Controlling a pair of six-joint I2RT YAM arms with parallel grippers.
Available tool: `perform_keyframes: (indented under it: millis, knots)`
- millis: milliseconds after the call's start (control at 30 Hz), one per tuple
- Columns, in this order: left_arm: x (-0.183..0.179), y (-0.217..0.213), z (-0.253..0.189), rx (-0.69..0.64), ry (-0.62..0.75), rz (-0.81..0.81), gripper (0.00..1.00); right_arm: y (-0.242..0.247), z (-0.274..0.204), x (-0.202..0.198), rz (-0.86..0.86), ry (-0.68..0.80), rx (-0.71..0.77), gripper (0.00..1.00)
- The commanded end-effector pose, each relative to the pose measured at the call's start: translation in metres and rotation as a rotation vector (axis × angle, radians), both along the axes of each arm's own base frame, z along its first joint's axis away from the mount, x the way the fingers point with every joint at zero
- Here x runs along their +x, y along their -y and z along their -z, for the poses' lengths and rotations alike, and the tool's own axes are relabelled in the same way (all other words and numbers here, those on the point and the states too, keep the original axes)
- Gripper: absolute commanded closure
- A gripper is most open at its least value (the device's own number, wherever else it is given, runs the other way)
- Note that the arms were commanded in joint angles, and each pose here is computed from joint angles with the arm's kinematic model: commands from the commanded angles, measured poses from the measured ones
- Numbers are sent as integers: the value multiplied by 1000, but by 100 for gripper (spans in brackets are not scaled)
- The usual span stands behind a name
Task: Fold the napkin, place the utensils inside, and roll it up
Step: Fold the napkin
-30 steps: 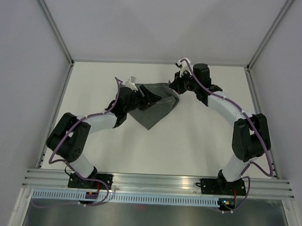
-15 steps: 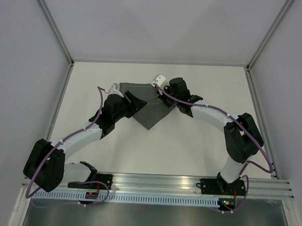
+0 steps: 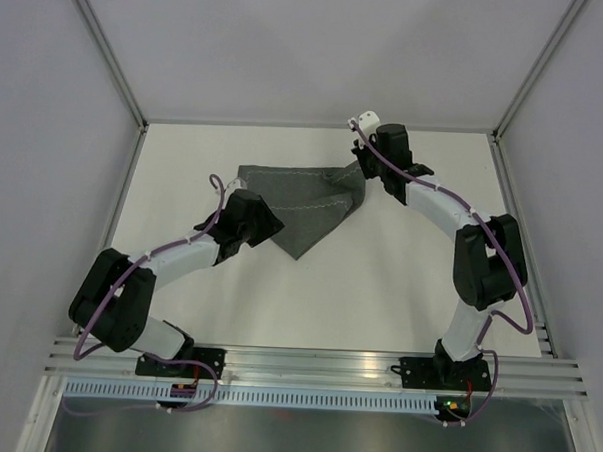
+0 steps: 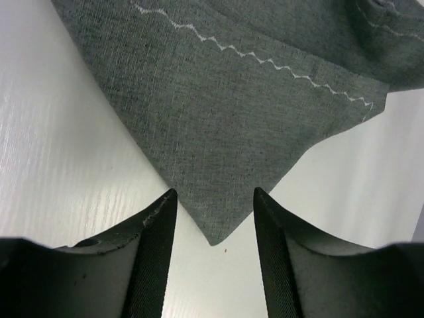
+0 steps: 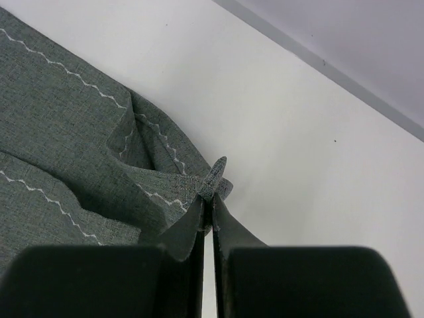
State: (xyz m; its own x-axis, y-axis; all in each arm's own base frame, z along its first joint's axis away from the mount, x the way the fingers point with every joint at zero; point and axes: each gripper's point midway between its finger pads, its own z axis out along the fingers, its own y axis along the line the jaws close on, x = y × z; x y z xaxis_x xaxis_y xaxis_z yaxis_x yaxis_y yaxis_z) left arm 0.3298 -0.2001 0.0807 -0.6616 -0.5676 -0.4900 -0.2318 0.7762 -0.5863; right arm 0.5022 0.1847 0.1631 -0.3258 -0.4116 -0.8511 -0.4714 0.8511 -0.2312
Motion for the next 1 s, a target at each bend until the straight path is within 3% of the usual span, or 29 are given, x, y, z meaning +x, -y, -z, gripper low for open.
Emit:
perform_keyframes:
  millis: [0, 200, 333, 467, 767, 800, 900, 933, 967]
  knots:
    - [15, 0, -12, 82, 27, 21, 47, -2, -17, 4, 31, 23, 43, 100]
    - [9, 3, -14, 209, 63, 97, 46, 9, -14, 12, 79, 11, 47, 100]
    - [14, 41, -37, 294, 169, 210, 41, 17, -13, 21, 131, -4, 54, 99]
    - [38, 81, -59, 291, 264, 259, 36, 24, -4, 27, 156, -36, 66, 99]
    - [68, 121, -38, 307, 266, 269, 30, 43, 13, 44, 228, -106, 92, 99]
    - [68, 122, -38, 303, 266, 270, 30, 46, 13, 47, 240, -118, 95, 96]
    - [68, 122, -34, 303, 260, 271, 29, 63, 29, 53, 292, -158, 94, 67]
    - [68, 122, -34, 303, 260, 271, 29, 66, 32, 54, 301, -164, 97, 49]
    - [68, 120, -35, 302, 259, 266, 29, 71, 36, 54, 306, -181, 113, 44]
